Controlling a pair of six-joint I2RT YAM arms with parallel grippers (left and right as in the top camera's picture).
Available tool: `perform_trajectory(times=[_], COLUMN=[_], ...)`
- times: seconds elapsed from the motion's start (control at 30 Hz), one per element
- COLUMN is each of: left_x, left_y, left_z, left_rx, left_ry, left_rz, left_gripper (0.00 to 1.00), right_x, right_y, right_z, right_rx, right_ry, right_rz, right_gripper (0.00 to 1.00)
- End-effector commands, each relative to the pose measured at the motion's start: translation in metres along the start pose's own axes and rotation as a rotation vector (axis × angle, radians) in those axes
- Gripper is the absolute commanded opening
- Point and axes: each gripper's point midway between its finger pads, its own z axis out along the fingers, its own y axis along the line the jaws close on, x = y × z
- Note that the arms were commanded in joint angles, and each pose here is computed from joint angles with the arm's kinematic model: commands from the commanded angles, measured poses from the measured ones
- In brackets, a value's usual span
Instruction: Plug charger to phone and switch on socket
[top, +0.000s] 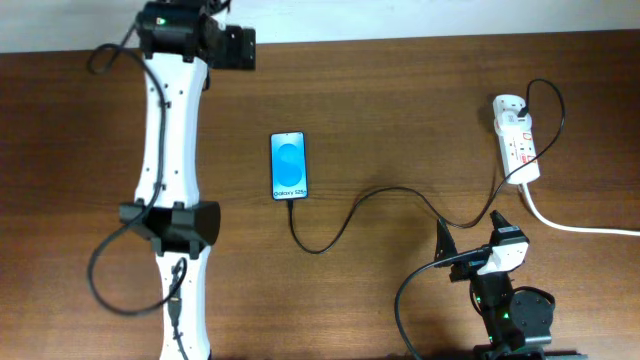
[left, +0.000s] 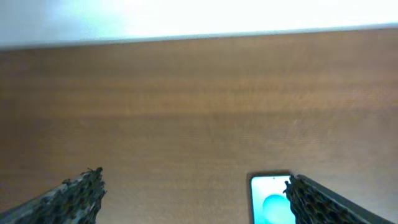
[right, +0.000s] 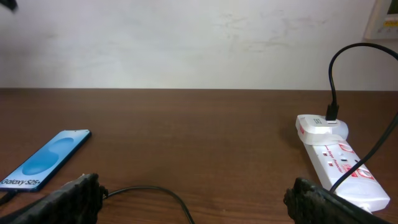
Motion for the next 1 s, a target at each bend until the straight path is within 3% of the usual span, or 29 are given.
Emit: perform_trajectory(times=[0.0,0.37,0.5,0.63,0.97], left_x=[-0.036,-0.091,-0.084,-0.045,0.11], left_y=[0.02,0.022,0.025,0.037,0.077], left_z=[-0.092,-0.209,-0.229,-0.23,-0.202], left_rx=[-0.036,0.03,0.02,-0.008,-0.042], left_ry=[-0.214,-0.6,-0.668,-0.653,-0.458], left_rz=[0.012,0.001,0.022,0.031,-0.05], left_gripper=[0.99,0.99,0.99,0.99,0.99], right_x=[0.002,0.002,0.002,0.002,0.002], right_y=[0.0,0.0,0.0,0.0,0.0], right_z=[0.0,0.0,0.0,0.0,0.0], right_rx=[0.005,0.005,0.005,0.005,0.005], right_ry=[0.004,0.004,0.004,0.004,0.004], right_rz=[0.003,0.003,0.003,0.003,0.003], right_gripper=[0.98,0.98,0.98,0.98,0.98])
